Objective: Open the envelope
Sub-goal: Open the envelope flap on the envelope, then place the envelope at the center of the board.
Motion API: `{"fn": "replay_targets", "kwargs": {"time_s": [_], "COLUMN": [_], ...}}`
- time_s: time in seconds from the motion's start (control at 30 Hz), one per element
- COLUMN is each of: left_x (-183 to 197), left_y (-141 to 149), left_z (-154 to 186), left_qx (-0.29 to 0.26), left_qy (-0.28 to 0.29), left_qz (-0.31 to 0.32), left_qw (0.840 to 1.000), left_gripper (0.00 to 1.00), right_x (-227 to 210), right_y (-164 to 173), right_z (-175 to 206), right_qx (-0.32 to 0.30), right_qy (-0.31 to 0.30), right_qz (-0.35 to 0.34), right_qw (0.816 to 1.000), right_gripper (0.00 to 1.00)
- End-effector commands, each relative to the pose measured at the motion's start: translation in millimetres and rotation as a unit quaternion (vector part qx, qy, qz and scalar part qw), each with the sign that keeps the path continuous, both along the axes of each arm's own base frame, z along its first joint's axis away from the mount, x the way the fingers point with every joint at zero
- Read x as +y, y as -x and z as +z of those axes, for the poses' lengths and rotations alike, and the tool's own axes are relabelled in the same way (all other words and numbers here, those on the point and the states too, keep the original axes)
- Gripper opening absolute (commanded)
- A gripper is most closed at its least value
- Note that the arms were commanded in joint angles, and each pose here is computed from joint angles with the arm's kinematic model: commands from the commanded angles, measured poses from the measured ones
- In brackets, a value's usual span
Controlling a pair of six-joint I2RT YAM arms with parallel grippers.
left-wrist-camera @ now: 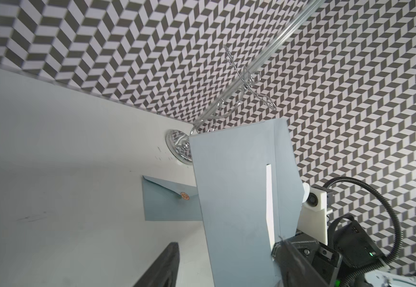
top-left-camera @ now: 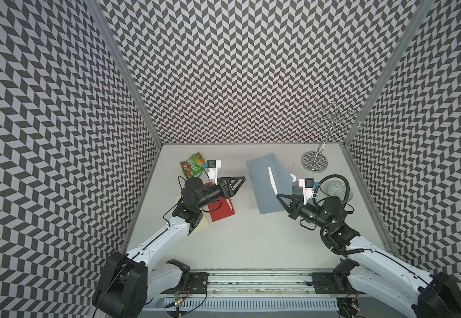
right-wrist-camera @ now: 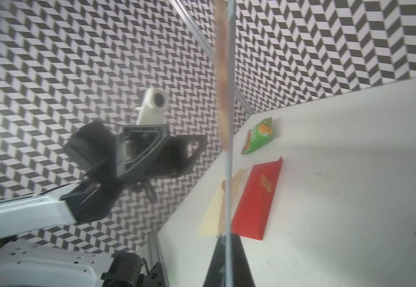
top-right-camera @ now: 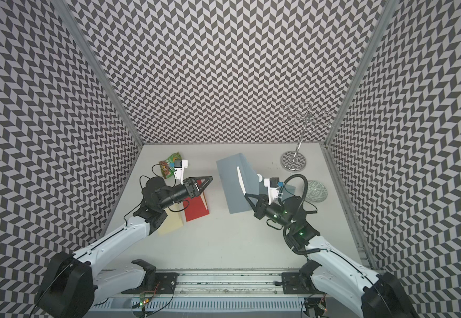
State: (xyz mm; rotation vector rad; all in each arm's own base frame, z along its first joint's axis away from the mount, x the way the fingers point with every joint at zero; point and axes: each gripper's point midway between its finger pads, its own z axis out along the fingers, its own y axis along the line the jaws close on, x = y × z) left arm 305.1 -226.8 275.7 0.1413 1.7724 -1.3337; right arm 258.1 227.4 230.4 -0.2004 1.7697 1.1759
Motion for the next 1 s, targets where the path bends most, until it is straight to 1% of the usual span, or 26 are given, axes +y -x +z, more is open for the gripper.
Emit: {"fn": "replay_targets", "kwargs": {"time_s": [0.0, 0.07, 0.17, 0.27, 0.43, 0.57, 0.73, 0.97], "left_x": [17, 22, 28, 31, 35, 43, 52, 69], "left_y": [-12, -18, -26, -29, -27, -26, -22, -12], "left_z": [-4, -8, -7, -9, -10, -8, -6, -7], "left_qx": [-0.018, -0.02, -0.019, -0.021, -0.019, -0.026, -0.031, -0.043], "left_qy": [-0.05, -0.075, -0.103, -0.115, -0.115, -0.12, -0.121, -0.126], "left_qz": [0.059, 0.076, 0.097, 0.107, 0.116, 0.137, 0.154, 0.189], "left_qw": [0.997, 0.994, 0.99, 0.987, 0.986, 0.983, 0.98, 0.973], "left_gripper": [0.7, 0.71, 0.71, 0.71, 0.71, 0.72, 0.73, 0.79], "right_x": [-17, -18, -12, -7, 13, 28, 32, 41], "right_y": [-28, -35, -37, -41, -40, -37, -40, -50], "right_z": [-12, -27, -41, -58, -84, -94, -106, -127], "right_qx": [0.028, 0.056, 0.085, 0.116, 0.16, 0.181, 0.2, 0.232], "right_qy": [0.029, 0.047, 0.058, 0.06, 0.068, 0.059, 0.062, 0.061], "right_qz": [-0.083, -0.096, -0.082, -0.076, -0.022, 0.019, 0.024, 0.027], "right_qw": [0.996, 0.993, 0.991, 0.988, 0.984, 0.981, 0.978, 0.97], "right_gripper": [0.0, 0.0, 0.0, 0.0, 0.0, 0.0, 0.0, 0.0]}}
